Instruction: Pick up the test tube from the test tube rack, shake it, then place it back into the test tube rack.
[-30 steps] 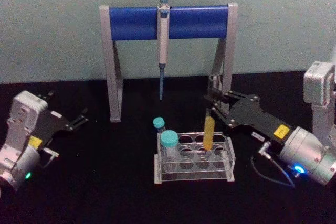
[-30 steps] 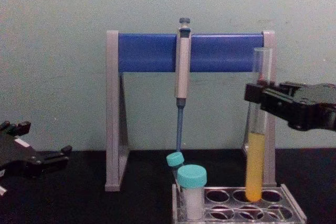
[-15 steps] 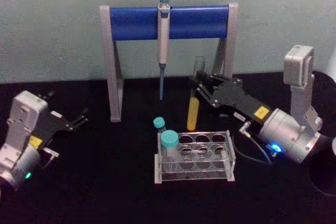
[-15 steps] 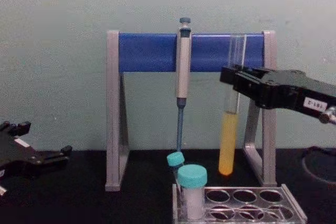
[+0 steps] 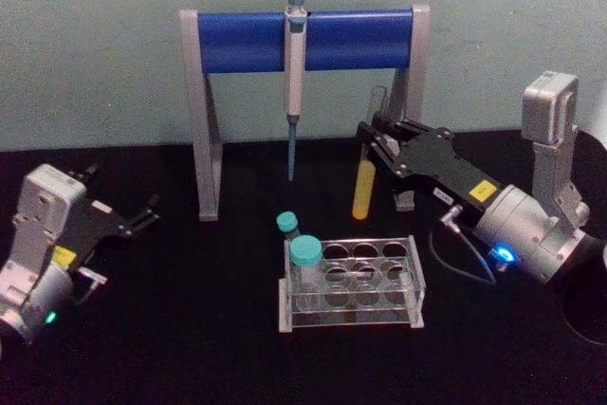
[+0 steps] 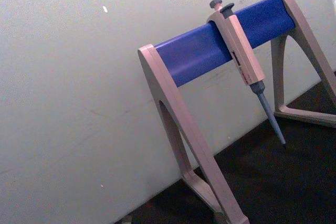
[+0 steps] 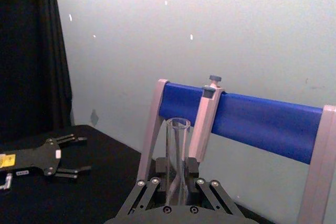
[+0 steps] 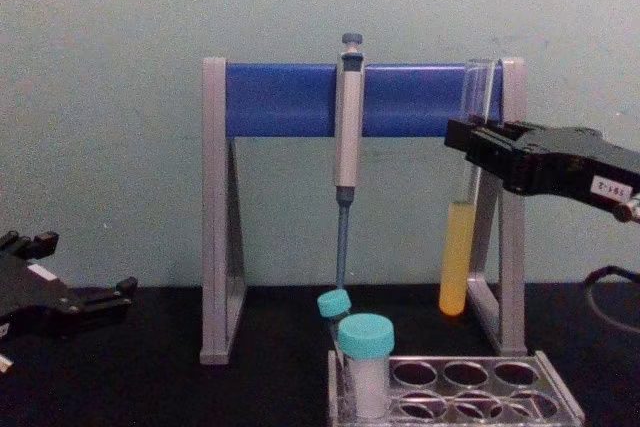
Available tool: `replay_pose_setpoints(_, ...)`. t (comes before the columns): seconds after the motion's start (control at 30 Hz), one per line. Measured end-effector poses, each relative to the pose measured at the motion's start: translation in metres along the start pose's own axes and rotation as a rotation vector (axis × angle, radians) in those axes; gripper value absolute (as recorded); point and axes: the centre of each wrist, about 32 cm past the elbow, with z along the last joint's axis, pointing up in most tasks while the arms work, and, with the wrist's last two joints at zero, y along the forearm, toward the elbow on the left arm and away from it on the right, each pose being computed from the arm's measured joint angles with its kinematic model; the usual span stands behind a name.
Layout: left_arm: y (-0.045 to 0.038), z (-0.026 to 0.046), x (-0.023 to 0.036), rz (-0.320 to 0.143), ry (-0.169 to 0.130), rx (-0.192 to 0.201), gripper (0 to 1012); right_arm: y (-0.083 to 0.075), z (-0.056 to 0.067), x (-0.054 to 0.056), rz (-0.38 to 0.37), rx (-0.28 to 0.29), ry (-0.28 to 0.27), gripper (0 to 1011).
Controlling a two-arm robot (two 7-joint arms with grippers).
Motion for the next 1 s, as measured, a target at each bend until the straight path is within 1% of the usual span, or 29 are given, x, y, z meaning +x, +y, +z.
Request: replay_pose_setpoints(1.0, 0.0, 0.0, 0.0, 0.0, 0.0, 0.0, 1001, -0.0037, -0.0007, 0.0, -0.004, -0.002, 0.009, 229)
